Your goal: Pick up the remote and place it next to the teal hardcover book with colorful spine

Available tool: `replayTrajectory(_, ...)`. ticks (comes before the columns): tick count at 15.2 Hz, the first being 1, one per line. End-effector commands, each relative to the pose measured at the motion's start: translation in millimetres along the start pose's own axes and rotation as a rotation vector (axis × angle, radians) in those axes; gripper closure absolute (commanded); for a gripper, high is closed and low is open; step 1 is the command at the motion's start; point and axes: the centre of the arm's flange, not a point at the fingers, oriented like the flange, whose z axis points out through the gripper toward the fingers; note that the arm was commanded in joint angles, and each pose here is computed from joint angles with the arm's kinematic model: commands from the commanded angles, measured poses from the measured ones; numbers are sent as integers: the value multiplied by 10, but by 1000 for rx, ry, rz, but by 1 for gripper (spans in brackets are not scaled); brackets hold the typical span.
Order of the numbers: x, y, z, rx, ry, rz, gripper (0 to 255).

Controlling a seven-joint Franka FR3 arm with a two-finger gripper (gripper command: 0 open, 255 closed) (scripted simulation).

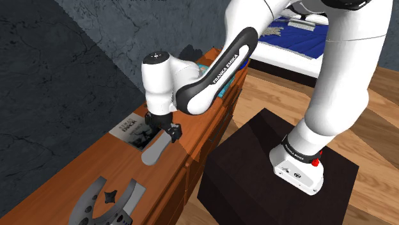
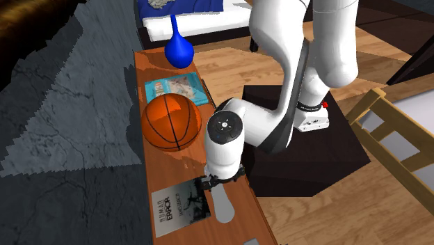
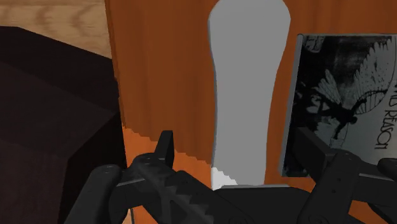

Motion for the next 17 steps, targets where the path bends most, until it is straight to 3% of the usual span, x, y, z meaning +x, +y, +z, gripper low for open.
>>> replayTrajectory(1,-64,-169,171,2,10,62,0)
replayTrajectory(9,-60,-169,571,1,10,62,0)
replayTrajectory(17,-59,-169,570,1,10,62,0)
